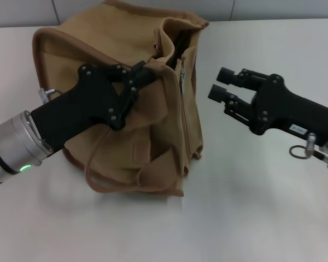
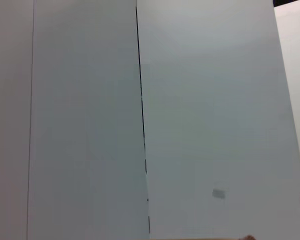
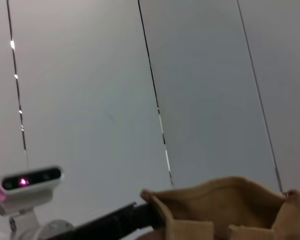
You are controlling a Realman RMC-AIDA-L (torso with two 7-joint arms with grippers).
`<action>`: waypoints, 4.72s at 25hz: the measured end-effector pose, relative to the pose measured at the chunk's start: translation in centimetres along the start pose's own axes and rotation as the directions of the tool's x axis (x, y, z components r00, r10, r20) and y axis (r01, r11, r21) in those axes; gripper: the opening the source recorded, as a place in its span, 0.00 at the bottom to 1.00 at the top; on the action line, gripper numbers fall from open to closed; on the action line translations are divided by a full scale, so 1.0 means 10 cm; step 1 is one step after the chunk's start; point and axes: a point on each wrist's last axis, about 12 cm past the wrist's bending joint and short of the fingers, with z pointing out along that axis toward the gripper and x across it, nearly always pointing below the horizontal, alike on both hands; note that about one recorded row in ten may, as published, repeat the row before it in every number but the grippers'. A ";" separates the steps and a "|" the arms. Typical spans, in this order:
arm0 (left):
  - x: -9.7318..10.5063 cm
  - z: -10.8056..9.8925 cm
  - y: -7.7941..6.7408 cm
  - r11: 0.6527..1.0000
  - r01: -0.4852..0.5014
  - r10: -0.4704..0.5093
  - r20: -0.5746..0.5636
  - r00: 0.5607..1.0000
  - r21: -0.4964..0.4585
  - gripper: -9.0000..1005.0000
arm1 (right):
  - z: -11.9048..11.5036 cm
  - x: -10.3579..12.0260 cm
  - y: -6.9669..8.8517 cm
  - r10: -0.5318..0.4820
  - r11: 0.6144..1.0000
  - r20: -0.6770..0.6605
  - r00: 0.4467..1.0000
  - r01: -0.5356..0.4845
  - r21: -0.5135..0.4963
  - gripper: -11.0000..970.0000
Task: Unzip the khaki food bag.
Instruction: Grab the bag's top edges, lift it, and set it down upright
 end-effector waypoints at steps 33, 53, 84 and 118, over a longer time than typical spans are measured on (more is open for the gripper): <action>-0.01 0.17 -0.07 0.994 0.000 0.000 0.001 1.000 0.112 0.03 | 0.35 0.16 0.01 0.058 0.998 -0.097 0.994 -0.059 -0.010 0.30; -0.04 0.18 -0.05 0.995 -0.003 0.001 0.021 1.000 0.104 0.03 | 0.35 0.14 0.05 0.071 0.996 -0.090 0.993 -0.076 -0.054 0.05; -0.13 0.13 0.00 1.000 0.015 -0.016 0.129 0.991 0.007 0.03 | 0.13 0.22 0.13 0.084 0.996 -0.056 0.995 -0.084 -0.001 0.04; -0.01 0.18 -0.10 0.998 0.035 -0.038 0.060 0.997 0.052 0.03 | 0.33 0.16 0.13 0.126 0.991 -0.028 0.992 -0.127 -0.037 0.20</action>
